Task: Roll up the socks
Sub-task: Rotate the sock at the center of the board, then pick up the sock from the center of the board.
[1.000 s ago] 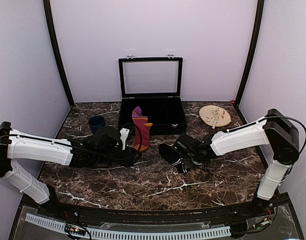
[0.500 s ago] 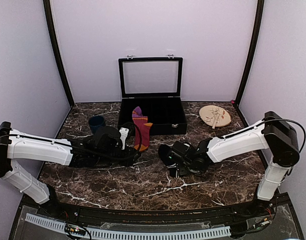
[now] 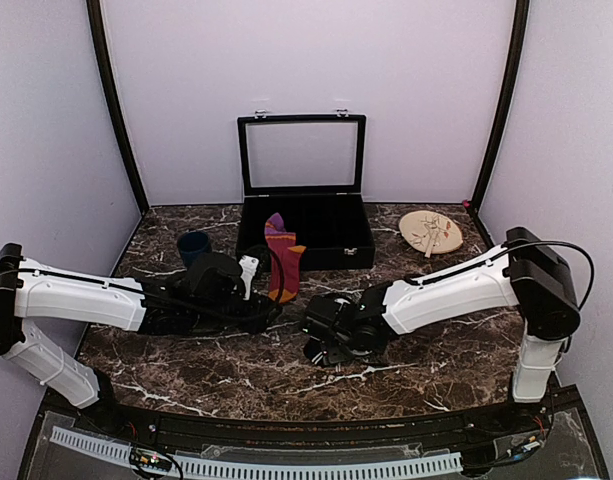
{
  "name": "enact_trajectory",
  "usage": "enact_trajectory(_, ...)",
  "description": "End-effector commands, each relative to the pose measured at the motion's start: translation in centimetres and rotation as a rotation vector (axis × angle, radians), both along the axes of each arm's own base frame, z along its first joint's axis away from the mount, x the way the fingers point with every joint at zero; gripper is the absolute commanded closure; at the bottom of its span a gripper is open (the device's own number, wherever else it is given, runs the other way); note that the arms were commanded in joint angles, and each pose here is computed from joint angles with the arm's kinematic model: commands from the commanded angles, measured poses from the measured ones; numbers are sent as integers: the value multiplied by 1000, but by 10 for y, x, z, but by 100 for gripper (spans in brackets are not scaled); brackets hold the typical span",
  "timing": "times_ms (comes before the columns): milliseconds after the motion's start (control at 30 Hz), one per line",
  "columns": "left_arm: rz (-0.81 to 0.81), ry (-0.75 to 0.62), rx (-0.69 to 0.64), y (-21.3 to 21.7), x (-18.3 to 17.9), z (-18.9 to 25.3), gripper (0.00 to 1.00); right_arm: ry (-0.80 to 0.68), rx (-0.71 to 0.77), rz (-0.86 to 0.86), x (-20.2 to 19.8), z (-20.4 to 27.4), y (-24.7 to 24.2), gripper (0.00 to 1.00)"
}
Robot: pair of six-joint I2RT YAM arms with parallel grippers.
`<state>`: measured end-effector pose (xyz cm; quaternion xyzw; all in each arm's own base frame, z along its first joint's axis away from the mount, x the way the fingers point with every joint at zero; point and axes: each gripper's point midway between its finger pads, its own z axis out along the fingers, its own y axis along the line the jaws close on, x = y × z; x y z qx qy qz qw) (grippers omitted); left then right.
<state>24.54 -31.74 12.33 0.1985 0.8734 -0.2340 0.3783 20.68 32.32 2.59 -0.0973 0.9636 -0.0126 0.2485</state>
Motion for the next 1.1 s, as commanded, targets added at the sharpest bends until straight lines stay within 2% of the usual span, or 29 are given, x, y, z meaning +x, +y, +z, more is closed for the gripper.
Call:
enact_trajectory(0,2,-24,5,6,-3,11,55,-46,-48,21,0,20,5,23)
enact_trajectory(167,24,-34,15,12,-1,15,45,-139,-34,151,5,56,16,18)
enact_trajectory(300,43,-42,36,15,2,16,39,-145,-26,303,-5,70,25,15)
enact_trajectory(467,78,-54,77,25,6,17,33,-105,-49,553,-39,69,45,14)
enact_trajectory(600,109,-30,78,36,9,15,28,-87,-135,706,-60,55,58,14)
enact_trajectory(1067,158,19,51,55,3,15,22,-95,-338,866,-61,20,60,19)
